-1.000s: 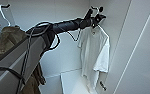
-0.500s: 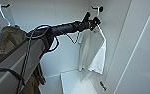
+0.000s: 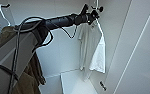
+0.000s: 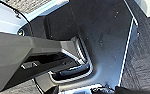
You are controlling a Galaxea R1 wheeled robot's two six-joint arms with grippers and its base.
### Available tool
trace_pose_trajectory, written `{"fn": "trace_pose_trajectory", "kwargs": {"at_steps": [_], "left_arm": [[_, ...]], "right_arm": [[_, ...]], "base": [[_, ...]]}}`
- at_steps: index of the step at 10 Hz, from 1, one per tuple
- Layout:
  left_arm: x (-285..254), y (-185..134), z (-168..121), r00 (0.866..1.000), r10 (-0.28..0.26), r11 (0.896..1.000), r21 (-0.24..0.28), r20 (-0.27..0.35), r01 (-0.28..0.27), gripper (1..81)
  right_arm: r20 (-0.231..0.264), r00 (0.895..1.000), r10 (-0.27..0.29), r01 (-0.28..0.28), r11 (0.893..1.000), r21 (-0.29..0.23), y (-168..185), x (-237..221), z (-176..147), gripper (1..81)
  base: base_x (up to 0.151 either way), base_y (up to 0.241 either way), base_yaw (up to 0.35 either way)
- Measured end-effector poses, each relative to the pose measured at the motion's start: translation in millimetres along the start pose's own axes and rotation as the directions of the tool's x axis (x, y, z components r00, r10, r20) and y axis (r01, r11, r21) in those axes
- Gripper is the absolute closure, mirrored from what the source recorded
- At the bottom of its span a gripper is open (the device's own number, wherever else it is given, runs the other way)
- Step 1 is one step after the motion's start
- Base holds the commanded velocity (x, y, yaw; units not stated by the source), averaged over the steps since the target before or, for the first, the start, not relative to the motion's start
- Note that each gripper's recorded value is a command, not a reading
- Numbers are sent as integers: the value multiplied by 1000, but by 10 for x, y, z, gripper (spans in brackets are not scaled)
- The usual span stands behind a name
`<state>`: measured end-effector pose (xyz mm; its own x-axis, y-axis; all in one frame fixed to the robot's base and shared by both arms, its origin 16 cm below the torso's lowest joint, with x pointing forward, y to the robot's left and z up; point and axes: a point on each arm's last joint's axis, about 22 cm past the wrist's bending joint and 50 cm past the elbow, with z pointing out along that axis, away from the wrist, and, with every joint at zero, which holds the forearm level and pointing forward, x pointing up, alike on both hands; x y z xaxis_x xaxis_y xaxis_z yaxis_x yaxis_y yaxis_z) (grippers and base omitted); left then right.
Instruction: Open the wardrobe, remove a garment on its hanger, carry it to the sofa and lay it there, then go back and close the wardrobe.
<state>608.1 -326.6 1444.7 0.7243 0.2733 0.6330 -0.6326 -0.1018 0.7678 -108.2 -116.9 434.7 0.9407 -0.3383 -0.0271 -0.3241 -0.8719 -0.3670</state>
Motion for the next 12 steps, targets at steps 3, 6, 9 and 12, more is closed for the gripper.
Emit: {"fn": "trace_pose_trajectory", "kwargs": {"at_steps": [3,6,9,12], "left_arm": [[153,165,-300,999,45,999,-4,-14,-45,811],[431,-322,-942,996,69,991,119,-49,-63,811],[172,-584,-1079,996,92,983,162,3,-91,811],[-631,-440,-1036,984,95,990,93,152,-110,811]], "right_arm": [[19,999,-51,50,999,6,-10,66,8,10],[52,988,-147,146,989,21,-38,227,30,10],[54,983,-176,175,984,25,-35,306,35,10],[52,983,-177,176,984,24,-17,310,29,10]], "base": [[0,0,0],[0,0,0],[0,0,0],[0,0,0]]}}
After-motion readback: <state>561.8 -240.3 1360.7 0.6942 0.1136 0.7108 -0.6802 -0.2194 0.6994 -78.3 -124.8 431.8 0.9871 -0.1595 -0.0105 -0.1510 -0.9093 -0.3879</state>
